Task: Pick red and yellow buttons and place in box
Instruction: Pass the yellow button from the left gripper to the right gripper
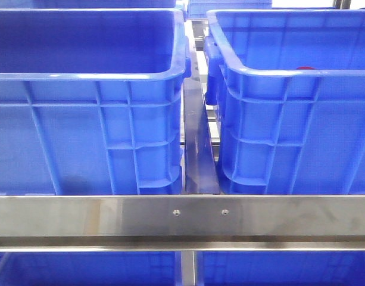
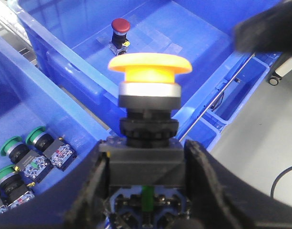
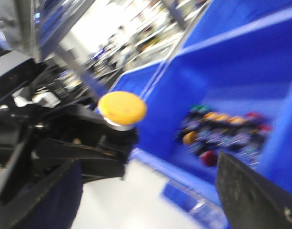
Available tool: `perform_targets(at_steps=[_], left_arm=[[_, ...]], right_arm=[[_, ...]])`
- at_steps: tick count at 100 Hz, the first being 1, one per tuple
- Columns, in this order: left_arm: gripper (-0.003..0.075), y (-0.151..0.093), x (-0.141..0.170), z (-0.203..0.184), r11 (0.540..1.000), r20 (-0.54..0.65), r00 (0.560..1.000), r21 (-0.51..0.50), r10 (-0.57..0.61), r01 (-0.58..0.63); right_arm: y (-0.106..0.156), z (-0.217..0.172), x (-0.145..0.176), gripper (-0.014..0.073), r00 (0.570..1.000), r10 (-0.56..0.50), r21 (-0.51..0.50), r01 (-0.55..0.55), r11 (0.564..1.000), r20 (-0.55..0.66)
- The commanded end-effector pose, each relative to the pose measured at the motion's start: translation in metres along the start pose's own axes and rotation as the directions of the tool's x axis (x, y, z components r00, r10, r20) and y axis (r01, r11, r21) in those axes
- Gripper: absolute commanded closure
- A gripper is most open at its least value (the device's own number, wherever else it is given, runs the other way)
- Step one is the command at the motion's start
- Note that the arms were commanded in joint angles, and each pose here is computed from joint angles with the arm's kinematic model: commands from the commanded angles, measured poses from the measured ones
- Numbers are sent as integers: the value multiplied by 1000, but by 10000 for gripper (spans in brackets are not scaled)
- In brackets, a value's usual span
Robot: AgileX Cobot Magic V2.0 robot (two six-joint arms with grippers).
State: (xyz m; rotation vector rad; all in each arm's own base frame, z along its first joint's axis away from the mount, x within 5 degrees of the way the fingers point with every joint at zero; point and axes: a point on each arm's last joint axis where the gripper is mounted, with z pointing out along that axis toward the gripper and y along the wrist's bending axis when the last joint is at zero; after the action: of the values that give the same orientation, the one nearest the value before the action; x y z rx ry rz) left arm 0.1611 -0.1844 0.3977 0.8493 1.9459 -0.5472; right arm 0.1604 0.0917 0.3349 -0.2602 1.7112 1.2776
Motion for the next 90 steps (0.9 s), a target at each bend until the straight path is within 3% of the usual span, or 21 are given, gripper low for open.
perform_targets(at_steps=[1, 27, 69, 79, 90], left_arm=[[739, -3, -17, -14, 1000, 136, 991, 15, -2, 0], [739, -3, -17, -14, 1000, 136, 991, 15, -2, 0], [739, -3, -17, -14, 1000, 136, 991, 15, -2, 0], [739, -3, -17, -14, 1000, 136, 991, 15, -2, 0], [739, -3, -17, -14, 1000, 136, 991, 15, -2, 0]], right_arm=[[12, 12, -23, 1, 994, 97, -175, -87, 981, 48], [14, 52, -34, 1, 991, 121, -261, -131, 957, -55], [15, 96, -48, 5, 989, 109, -297, -133, 946, -97], [16, 97, -50, 82, 989, 103, -318, -131, 939, -102], [17, 97, -50, 260, 989, 101, -327, -131, 936, -106]])
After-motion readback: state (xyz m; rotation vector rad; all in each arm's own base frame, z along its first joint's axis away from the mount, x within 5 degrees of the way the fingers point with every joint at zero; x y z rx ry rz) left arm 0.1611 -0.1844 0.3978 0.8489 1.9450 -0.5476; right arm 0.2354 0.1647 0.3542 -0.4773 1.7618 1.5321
